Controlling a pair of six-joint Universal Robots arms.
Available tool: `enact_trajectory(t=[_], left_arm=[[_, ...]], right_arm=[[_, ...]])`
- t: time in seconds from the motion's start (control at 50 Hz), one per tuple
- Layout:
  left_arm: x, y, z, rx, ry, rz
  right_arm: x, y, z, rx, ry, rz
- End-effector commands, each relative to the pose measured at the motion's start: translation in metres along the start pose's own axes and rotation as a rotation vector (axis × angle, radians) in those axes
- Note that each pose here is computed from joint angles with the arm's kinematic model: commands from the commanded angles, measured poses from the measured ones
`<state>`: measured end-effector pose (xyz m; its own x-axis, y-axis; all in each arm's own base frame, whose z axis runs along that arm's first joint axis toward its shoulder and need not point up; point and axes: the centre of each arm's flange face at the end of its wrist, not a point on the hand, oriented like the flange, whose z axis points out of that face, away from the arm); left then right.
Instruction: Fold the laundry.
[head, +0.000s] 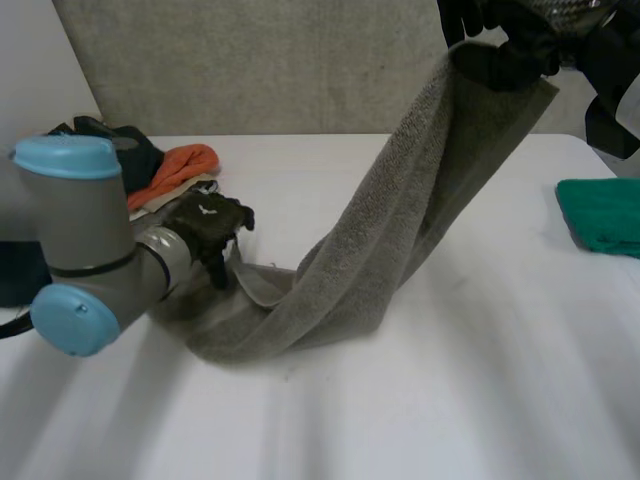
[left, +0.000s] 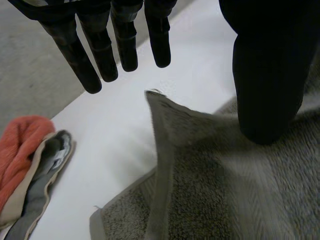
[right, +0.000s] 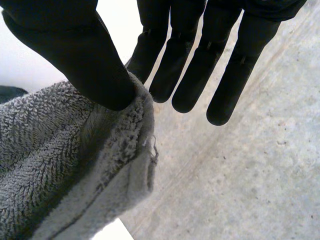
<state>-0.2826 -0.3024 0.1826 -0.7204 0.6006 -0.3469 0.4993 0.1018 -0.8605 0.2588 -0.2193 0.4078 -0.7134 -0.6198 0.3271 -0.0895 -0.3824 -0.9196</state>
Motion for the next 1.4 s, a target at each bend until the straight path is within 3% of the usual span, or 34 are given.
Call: enact_trajectory(t=[0.02, 0.18, 0.32, 0.46, 0.56, 0.68, 0.74, 0.82, 0.9, 0.98, 1.04, 1.06, 1.1, 1.14, 1.22, 1.4], left_arm=[[0.015, 0.017, 0.022, -0.015, 0.032, 0.153], [0.014, 0.018, 0.049, -0.011, -0.037, 0.18], [0.0, 0.007, 0.047, -0.025, -0.094, 0.173], [-0.055, -0.052, -0.045, 0.034, -0.236, 0.151], [-0.06, -0.055, -0.088, -0.009, -0.227, 0.201], [-0.062, -0.014, -0.088, -0.251, -0.109, 0.284], [-0.066, 0.003, -0.076, -0.323, -0.074, 0.291], [-0.071, 0.015, -0.048, -0.355, -0.062, 0.294], [-0.083, -0.004, -0.021, -0.272, -0.108, 0.291], [-0.109, -0.058, -0.007, -0.059, -0.244, 0.293], [-0.139, -0.125, -0.014, 0.232, -0.423, 0.257], [-0.155, -0.158, -0.027, 0.387, -0.516, 0.217], [-0.17, -0.189, -0.045, 0.547, -0.594, 0.159], [-0.179, -0.22, -0.065, 0.735, -0.646, 0.087], [-0.184, -0.24, -0.079, 0.902, -0.653, 0.012], [-0.194, -0.211, -0.057, 0.799, -0.67, -0.022]], right_arm=[[-0.002, -0.013, -0.008, 0.021, -0.003, 0.002], [-0.004, -0.025, -0.018, 0.039, -0.017, 0.031], [0.023, 0.002, -0.015, -0.03, 0.055, 0.014], [0.055, 0.094, -0.012, -0.304, 0.055, -0.083], [0.045, 0.168, -0.025, -0.642, -0.103, -0.23], [0.027, 0.209, -0.032, -0.863, -0.225, -0.329], [0.024, 0.216, -0.025, -0.873, -0.211, -0.344], [0.025, 0.219, -0.011, -0.835, -0.179, -0.365], [0.027, 0.215, 0.014, -0.743, -0.134, -0.404], [0.046, 0.196, 0.053, -0.595, 0.005, -0.48], [0.075, 0.162, 0.09, -0.408, 0.208, -0.55], [0.092, 0.136, 0.106, -0.284, 0.336, -0.578], [0.107, 0.112, 0.116, -0.167, 0.442, -0.588], [0.123, 0.08, 0.124, 0.013, 0.57, -0.572], [0.132, 0.042, 0.125, 0.249, 0.652, -0.536], [0.128, 0.05, 0.117, 0.267, 0.634, -0.505]])
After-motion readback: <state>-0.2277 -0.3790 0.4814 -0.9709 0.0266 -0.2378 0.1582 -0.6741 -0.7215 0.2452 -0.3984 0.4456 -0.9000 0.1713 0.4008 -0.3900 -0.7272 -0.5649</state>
